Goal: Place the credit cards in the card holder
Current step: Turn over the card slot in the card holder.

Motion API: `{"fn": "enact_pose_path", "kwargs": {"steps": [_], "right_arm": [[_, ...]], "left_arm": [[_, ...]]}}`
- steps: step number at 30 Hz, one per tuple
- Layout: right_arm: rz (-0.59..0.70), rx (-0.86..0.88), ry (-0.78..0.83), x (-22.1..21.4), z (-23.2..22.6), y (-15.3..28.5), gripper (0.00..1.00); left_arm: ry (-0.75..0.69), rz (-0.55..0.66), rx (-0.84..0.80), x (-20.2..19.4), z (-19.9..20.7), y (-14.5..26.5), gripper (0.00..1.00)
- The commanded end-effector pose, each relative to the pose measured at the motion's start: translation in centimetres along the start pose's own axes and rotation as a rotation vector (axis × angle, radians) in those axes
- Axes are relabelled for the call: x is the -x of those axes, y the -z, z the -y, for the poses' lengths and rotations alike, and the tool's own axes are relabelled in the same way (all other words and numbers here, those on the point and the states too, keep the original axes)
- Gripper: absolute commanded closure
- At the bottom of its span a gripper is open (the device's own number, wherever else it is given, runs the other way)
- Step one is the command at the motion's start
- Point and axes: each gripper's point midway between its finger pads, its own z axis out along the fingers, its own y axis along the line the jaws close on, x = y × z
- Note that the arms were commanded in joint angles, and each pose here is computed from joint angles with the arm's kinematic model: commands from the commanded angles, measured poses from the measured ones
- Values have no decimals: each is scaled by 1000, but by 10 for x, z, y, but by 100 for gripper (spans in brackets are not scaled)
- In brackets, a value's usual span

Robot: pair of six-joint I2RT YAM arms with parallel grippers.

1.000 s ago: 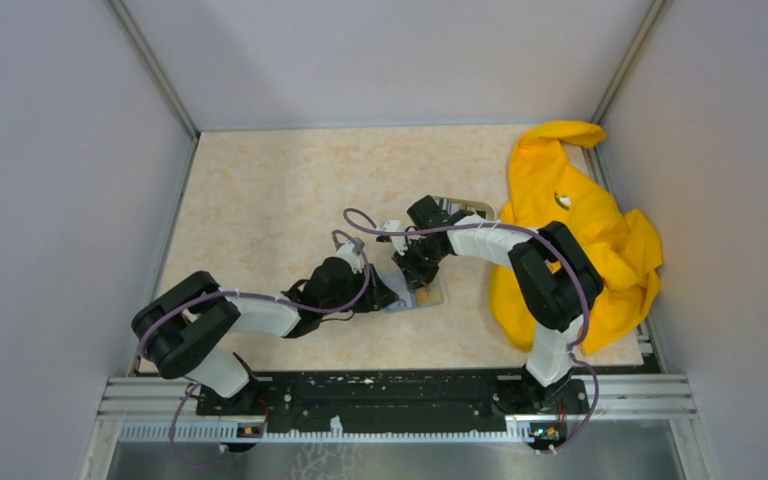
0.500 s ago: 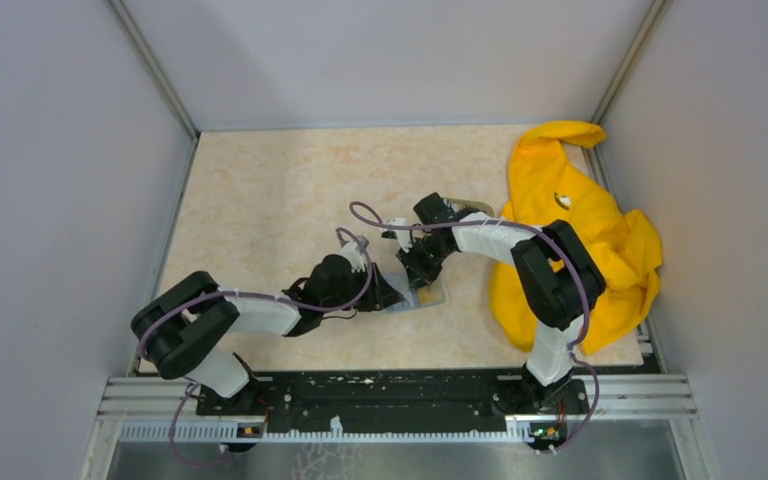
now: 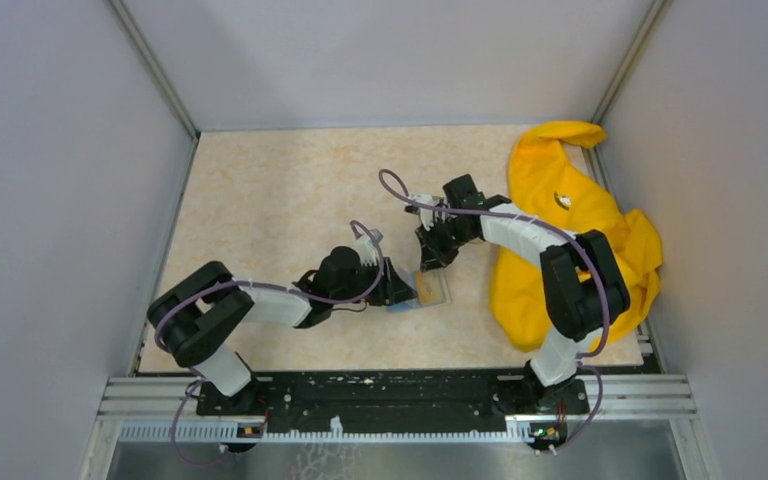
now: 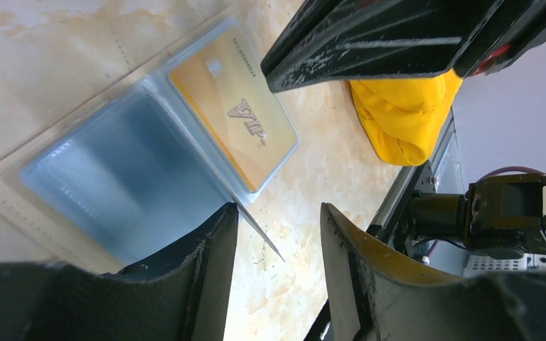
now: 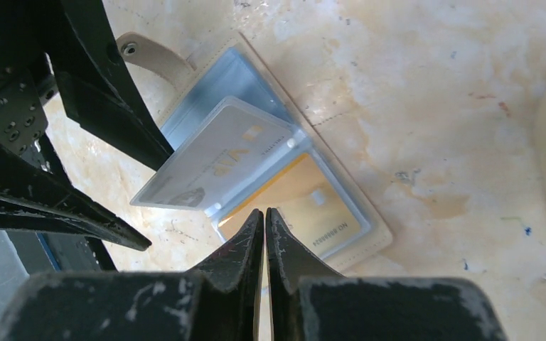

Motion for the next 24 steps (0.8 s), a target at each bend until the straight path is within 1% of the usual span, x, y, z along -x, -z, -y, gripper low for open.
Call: {"fn": "enact_pose_path", "kwargs": {"steps": [1, 10, 13, 16, 21, 24], "right_arm": [[120, -8, 31, 30, 0, 27, 96], [164, -32, 8, 32, 10, 43, 95], [172, -34, 7, 33, 11, 45, 95], [180, -40, 6, 34, 12, 48, 95], [220, -64, 25, 40, 15, 63, 94], [279, -118, 84, 52, 16, 87, 93]], "left_arm": [[-37, -16, -100, 7, 21, -10, 46], [-35, -62, -179, 2, 32, -21, 37], [-40, -66, -198, 2, 35, -25, 32], [-50, -66, -225, 2, 38, -27, 31], [-127, -21, -291, 14, 55, -20, 30], [-210, 37, -300, 24, 62, -8, 30]]}}
